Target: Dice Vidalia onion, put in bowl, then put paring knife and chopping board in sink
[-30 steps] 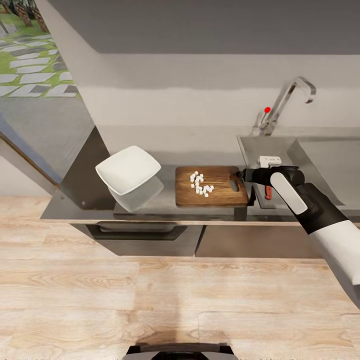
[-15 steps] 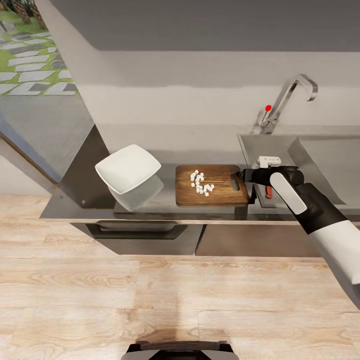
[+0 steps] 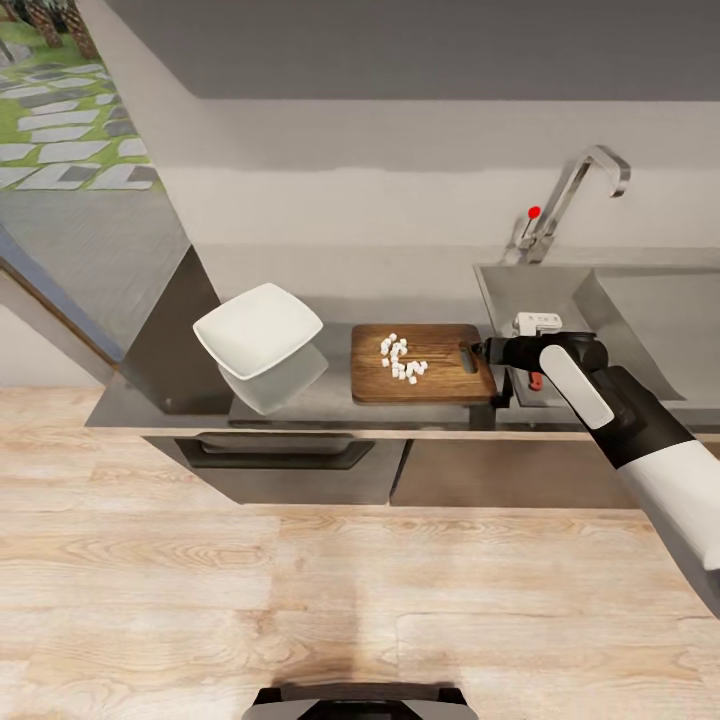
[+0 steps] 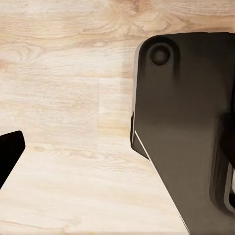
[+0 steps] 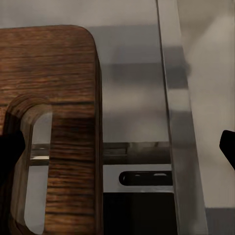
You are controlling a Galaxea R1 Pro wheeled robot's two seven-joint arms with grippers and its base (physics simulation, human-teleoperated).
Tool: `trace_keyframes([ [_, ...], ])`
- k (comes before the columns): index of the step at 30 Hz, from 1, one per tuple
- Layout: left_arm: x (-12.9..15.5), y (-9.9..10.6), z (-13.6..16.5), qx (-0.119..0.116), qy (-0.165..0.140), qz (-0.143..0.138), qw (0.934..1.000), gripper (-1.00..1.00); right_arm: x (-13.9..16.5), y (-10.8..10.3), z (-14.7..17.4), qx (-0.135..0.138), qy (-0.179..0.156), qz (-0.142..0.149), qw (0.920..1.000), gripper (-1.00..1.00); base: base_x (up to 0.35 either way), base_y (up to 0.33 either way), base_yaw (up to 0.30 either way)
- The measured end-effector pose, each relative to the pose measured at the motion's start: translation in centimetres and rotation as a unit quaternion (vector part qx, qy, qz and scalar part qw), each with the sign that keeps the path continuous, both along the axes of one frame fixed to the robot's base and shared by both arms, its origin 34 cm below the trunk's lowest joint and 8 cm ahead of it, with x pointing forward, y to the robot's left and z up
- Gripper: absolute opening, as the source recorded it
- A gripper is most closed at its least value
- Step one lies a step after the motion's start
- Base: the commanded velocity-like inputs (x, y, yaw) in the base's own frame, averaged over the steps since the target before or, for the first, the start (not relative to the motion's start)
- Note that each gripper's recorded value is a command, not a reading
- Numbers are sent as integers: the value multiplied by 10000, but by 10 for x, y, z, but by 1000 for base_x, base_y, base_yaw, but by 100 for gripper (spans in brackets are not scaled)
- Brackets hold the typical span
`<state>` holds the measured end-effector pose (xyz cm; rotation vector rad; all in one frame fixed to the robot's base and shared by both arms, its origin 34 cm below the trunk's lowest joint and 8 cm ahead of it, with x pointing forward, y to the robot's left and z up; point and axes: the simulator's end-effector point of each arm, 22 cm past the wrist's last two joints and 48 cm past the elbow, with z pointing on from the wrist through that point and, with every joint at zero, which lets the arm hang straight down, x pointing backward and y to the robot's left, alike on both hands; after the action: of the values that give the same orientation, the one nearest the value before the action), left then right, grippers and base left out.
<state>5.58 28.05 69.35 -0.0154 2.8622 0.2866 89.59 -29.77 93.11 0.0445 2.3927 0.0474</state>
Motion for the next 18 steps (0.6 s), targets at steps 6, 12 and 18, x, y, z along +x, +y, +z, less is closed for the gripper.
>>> trace_keyframes([
  [6, -1, 0, 0, -3, 10, -1, 10000, 100, 0, 0, -2, -1, 14, 2, 10000, 100, 0, 0, 0],
  [12, -2, 0, 0, -1, 41, 0, 10000, 100, -1, 0, -7, -1, 46, 2, 10000, 100, 0, 0, 0],
  [18, -4, 0, 1, -2, 72, -1, 10000, 100, -1, 0, -11, -2, 77, 2, 10000, 100, 0, 0, 0],
])
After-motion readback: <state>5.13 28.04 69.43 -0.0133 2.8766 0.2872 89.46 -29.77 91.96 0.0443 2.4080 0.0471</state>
